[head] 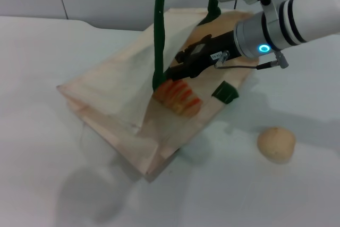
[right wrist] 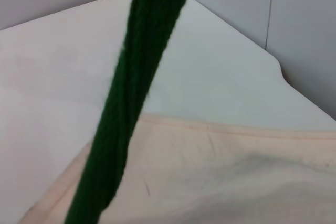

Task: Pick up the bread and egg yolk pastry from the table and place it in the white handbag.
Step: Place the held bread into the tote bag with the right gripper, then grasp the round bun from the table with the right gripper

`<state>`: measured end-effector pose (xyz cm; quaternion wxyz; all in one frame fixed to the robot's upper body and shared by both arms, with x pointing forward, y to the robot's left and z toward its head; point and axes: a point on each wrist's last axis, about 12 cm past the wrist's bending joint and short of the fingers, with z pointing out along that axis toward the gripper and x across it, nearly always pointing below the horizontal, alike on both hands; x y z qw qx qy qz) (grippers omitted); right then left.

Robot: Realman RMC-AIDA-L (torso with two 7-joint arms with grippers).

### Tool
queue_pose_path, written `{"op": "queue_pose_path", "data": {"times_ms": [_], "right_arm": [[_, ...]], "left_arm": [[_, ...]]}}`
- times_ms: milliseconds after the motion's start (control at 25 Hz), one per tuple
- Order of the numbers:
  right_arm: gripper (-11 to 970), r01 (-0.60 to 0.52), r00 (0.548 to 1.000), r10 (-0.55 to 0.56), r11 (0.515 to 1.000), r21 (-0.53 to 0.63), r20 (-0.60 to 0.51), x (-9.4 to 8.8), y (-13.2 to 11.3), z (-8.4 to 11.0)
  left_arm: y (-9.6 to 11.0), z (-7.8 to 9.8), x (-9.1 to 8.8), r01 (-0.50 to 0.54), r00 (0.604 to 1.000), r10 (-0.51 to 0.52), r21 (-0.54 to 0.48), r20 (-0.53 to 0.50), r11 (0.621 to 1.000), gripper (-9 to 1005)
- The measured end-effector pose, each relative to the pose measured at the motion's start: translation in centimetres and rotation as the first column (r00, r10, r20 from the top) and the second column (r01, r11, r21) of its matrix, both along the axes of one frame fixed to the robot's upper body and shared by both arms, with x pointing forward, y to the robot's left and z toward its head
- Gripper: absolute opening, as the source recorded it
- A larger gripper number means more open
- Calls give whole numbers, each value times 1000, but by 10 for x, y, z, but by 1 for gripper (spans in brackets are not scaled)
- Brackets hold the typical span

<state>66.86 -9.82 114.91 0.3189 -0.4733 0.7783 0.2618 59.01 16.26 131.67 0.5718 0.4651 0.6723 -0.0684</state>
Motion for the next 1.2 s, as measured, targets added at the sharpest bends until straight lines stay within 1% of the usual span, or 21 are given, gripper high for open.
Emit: {"op": "queue_pose_path", "data": {"times_ms": [160,360,520,720,1200], "right_arm": [[624,14,1000,-14,1000,-3,-5,1,-4,-1],[629,53,998,-53,998,-16,-16,3,-18,-4],[633,104,994,-105,994,-34,-32,4,-40,-6],[636,149,986,-152,988,-46,-68,1,-68,-9],[632,209,975,-214,975,-70,-64,1,-95,-5]], "left_arm": [[4,-1,0,-17,1000,17,-3,6,1000,114],[20,-5,0,-91,996,92,-17,21,996,114],[29,-7,0,-148,989,148,-20,29,989,114],[34,-9,1,-168,985,169,-29,33,985,114],[42,-15,1,-200,979,201,-13,27,980,114]]}}
